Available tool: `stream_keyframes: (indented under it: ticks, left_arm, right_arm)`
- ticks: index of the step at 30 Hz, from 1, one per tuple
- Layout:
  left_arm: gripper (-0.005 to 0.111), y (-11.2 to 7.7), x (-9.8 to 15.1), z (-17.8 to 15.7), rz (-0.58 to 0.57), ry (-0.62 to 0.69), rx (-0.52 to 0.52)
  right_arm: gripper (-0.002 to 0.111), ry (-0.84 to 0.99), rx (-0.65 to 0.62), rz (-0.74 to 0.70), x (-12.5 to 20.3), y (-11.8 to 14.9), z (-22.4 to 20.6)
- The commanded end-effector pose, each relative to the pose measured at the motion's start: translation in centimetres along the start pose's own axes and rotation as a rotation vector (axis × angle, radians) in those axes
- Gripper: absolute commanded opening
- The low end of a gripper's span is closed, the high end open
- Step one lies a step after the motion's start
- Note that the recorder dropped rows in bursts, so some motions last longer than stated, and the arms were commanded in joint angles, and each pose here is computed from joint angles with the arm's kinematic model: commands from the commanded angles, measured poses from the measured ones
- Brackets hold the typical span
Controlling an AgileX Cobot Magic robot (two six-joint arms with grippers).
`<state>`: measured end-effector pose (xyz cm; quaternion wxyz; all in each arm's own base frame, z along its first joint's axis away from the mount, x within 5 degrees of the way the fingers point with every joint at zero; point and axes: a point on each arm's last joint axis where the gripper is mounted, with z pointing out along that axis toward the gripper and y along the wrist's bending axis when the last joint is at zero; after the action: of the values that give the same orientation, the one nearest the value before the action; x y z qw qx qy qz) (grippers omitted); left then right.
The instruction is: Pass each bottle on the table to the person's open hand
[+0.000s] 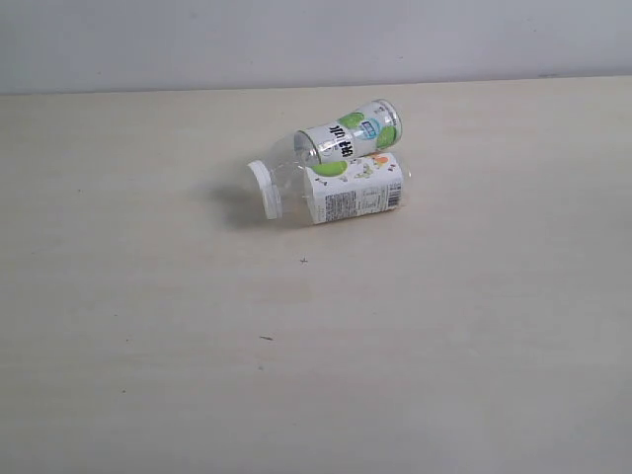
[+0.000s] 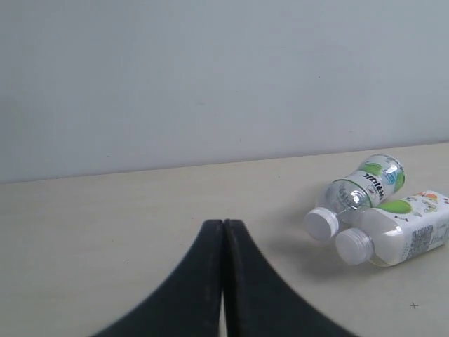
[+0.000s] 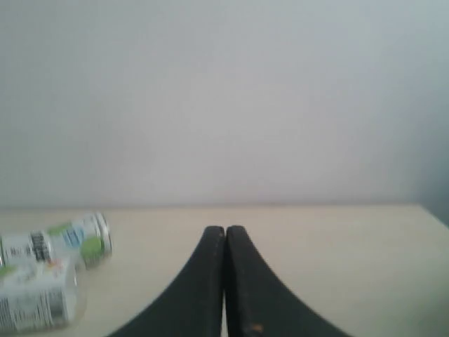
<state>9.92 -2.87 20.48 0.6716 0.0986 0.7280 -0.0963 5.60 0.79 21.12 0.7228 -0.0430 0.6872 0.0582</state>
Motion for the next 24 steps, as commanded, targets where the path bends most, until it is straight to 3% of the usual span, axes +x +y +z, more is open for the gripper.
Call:
stream_keyframes:
  ticks: [1, 5, 8, 12, 16, 20, 24]
  left_arm:
    - [0.001, 0.1, 0.1, -0.1, -0.006, -0.002, -0.007]
    - [0.001, 0.1, 0.1, -0.1, -0.006, -0.002, -0.007]
    - [0.001, 0.1, 0.1, -0.1, -0.006, -0.002, -0.007]
    - [0.001, 0.1, 0.1, -0.1, -0.006, -0.002, -0.007]
    - [0.001, 0.1, 0.1, -0.1, -0.004, -0.001, -0.007]
    - [0.001, 0.1, 0.1, -0.1, -0.004, -0.001, -0.007]
    - [0.001, 0.1, 0.1, -0.1, -0.004, -0.001, -0.007]
  right_arm:
    - [0.000, -0.184, -0.041, 0.138, -1.6, 0.3, -0.2]
    - [0.000, -0.340, -0.097, 0.248, -3.0, 0.5, -0.6]
    - [0.000, -0.574, -0.141, 0.467, -5.7, 0.0, -1.4]
    - [0.000, -0.532, -0.053, 0.458, -12.2, -0.5, 2.1]
    - [0.000, -0.223, -0.026, 0.348, -17.0, 0.2, 10.8]
    - [0.000, 0.189, 0.027, 0.177, -16.8, 0.3, 19.5]
    - [0.000, 0.614, 0.034, -0.117, -14.3, -0.2, 26.8]
